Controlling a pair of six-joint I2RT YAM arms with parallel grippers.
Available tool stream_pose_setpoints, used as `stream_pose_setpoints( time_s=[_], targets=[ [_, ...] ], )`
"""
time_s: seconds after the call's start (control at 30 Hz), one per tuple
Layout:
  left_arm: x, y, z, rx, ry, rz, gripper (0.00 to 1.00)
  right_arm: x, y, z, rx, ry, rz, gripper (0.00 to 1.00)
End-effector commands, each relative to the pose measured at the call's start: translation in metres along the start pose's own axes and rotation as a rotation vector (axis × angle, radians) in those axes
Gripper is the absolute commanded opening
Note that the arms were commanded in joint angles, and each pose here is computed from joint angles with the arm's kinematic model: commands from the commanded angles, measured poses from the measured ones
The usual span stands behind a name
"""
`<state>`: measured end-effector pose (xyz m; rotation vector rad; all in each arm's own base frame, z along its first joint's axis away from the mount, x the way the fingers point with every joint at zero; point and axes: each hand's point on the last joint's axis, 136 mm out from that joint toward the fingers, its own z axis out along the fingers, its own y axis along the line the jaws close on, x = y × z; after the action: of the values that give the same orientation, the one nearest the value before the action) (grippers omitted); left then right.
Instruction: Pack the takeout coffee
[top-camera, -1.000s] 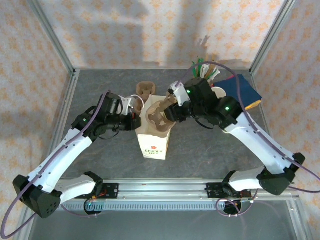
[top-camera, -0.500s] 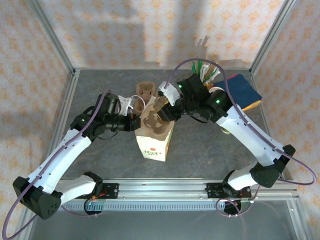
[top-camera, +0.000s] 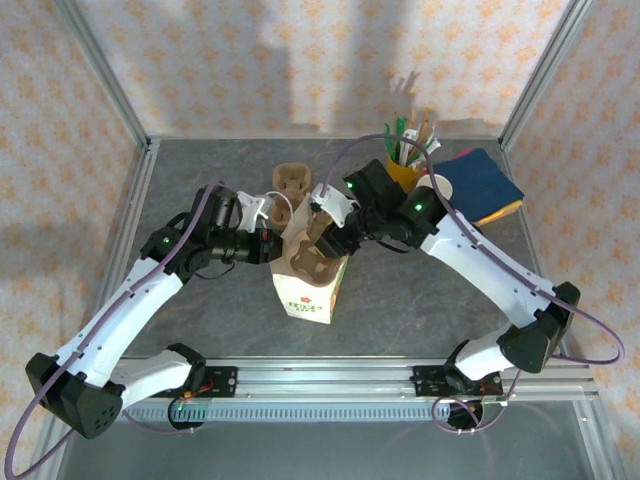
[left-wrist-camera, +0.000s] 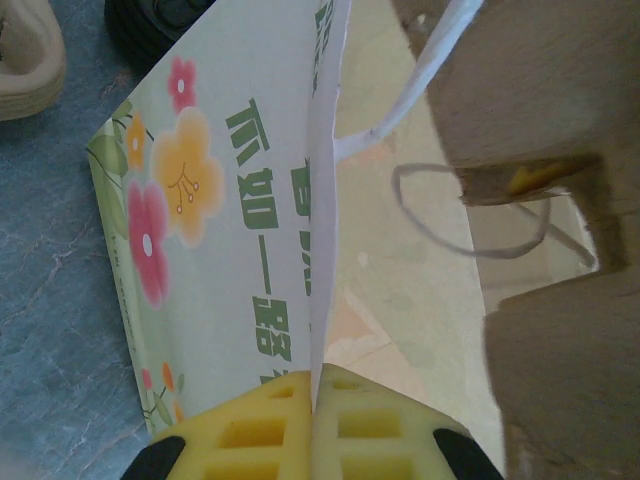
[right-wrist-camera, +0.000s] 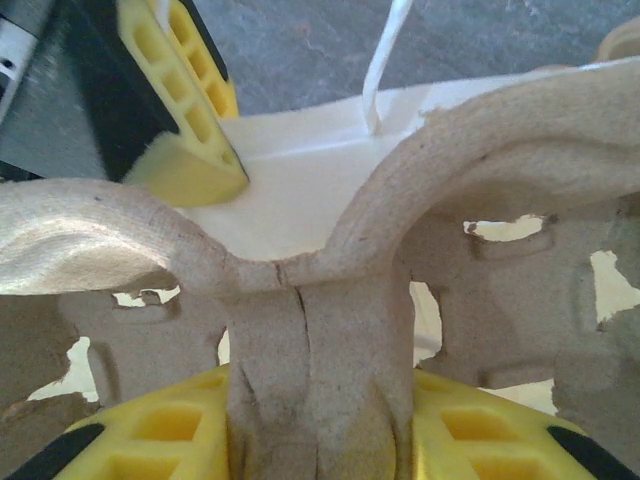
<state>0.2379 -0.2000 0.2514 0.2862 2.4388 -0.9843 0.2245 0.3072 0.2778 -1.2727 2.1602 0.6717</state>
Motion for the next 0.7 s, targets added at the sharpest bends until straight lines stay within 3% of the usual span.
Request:
stream_pose_setpoints(
  time_s=[0.0,0.67],
  targets=[
    [-0.003,-0.005,-0.004,0.018,0.005,0.017,0.0,0.0,-0.004,0.003,0.023,-0.005,-0.025,0.37],
    [-0.009,-0.019,-0.008,0.075,0.003,0.041,0.0,0.036,-0.016,0.034,0.04,0.138,0.007,0.37]
  ],
)
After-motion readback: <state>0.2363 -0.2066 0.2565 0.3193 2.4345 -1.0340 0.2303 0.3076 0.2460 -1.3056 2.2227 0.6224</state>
